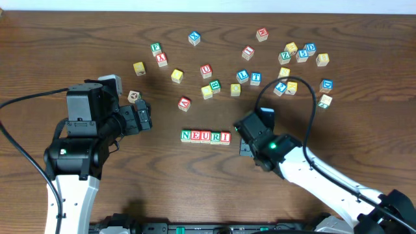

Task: Spell out NEURIPS

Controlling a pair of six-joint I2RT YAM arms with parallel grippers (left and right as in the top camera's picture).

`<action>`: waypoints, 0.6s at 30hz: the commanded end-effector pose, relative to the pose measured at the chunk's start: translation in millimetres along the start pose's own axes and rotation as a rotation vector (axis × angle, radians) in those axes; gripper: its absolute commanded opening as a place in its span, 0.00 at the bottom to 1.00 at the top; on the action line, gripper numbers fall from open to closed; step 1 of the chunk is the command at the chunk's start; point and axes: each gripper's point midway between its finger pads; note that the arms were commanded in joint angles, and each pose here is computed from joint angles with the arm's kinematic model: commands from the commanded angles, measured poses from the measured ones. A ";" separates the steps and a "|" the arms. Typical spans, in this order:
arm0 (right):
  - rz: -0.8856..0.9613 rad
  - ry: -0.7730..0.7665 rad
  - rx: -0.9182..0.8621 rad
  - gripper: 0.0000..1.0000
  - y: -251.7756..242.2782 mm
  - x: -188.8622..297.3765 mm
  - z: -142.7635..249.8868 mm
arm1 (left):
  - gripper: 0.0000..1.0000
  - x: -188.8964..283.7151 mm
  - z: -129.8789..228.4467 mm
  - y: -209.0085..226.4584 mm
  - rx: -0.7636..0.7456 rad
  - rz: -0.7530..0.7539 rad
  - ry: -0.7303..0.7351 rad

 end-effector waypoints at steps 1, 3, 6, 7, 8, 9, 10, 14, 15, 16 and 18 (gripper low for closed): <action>-0.007 -0.023 -0.004 0.01 -3.3 -4.3 7.2 | 0.98 6.5 -9.3 -1.9 -0.009 0.010 -0.025; -0.012 -0.025 0.002 0.01 -3.3 -6.0 9.2 | 0.98 6.5 -9.3 -1.9 -0.009 0.010 -0.025; -0.017 -0.029 0.012 0.01 -2.0 -6.0 8.3 | 0.98 6.5 -9.3 -1.9 -0.009 0.010 -0.025; -0.019 -0.031 0.015 0.01 -1.5 -6.1 8.0 | 0.98 6.5 -9.3 -1.8 -0.009 0.009 -0.025; -0.020 -0.032 0.015 0.01 -1.3 -6.1 7.7 | 0.98 6.5 -9.3 -1.9 -0.009 0.010 -0.025; -0.021 -0.033 0.017 0.01 -1.0 -6.5 7.5 | 0.98 6.5 -9.3 -1.9 -0.009 0.010 -0.025; -0.024 -0.034 0.025 0.01 0.0 -7.0 7.3 | 0.98 6.5 -9.3 -1.9 -0.009 0.010 -0.025; -0.027 -0.036 0.051 0.01 3.9 -13.9 7.3 | 0.98 6.5 -9.3 -1.9 -0.009 0.010 -0.025; -0.023 -0.033 0.053 0.01 4.2 -17.0 8.5 | 0.98 6.5 -9.3 -1.9 -0.009 0.010 -0.025; -0.019 -0.029 0.056 0.01 4.6 -20.1 10.1 | 0.98 6.5 -9.3 -1.9 -0.009 0.010 -0.025; -0.016 -0.019 0.065 0.01 6.8 -26.9 14.3 | 0.98 6.5 -9.3 -1.9 -0.009 0.010 -0.025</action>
Point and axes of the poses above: each gripper's point midway between its finger pads, its own x axis back along the fingers, its own y axis along the line the jaws close on, z = x × y, and after that the axes turned 10 degrees about -x, right-handed
